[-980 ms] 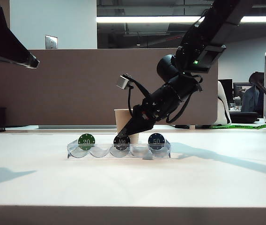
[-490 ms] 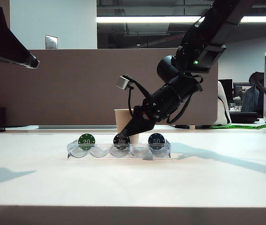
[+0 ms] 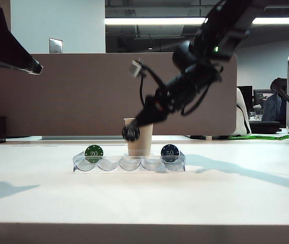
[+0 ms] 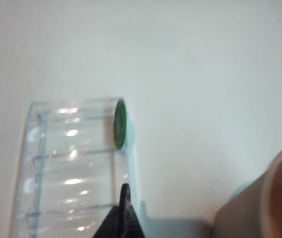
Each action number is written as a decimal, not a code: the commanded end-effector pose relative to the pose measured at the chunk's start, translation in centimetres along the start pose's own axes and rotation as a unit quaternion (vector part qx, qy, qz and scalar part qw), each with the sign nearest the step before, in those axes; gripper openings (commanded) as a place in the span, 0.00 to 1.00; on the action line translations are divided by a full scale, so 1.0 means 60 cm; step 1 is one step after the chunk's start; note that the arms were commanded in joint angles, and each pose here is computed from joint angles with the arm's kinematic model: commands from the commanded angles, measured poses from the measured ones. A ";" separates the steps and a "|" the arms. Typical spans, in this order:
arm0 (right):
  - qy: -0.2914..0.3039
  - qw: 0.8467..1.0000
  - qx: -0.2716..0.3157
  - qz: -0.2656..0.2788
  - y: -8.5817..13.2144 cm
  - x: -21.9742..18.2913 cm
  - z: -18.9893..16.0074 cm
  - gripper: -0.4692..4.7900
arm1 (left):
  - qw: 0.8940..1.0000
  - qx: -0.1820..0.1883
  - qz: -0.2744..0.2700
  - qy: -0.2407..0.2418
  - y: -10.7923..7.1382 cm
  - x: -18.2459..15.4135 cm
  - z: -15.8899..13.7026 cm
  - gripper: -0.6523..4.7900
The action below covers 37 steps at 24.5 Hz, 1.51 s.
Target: Pick up the chip with the greater value and put it into the paper cup.
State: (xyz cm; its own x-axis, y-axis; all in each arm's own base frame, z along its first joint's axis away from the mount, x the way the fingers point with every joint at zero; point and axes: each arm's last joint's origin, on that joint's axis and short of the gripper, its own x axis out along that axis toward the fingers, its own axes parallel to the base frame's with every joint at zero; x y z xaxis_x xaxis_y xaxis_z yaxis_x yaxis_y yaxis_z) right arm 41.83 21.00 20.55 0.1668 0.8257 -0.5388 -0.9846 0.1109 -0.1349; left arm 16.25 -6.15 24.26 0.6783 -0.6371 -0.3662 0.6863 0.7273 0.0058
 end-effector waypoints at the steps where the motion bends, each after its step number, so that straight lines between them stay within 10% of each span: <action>1: -0.024 0.999 -0.028 -0.019 -0.001 -0.023 0.033 0.08 | 1.000 0.003 -0.001 -0.007 0.000 -0.001 0.003 0.11; 17: -0.073 0.976 -0.051 -0.201 -0.033 -0.064 0.097 0.08 | 0.991 0.031 0.034 -0.126 0.007 -0.007 0.044 0.11; 37: -0.078 0.969 0.000 -0.235 -0.065 -0.026 0.040 0.18 | 0.991 0.018 0.040 -0.124 0.008 -0.006 0.044 0.11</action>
State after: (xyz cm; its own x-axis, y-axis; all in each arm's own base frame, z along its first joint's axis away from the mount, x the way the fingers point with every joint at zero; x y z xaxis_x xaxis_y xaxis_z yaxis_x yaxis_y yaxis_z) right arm 45.29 20.59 23.34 0.5789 0.7546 -0.3089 -0.8102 0.4895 -0.3224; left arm 17.01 -6.25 26.67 0.7712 -0.6222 -0.1345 0.6331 0.7718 0.0594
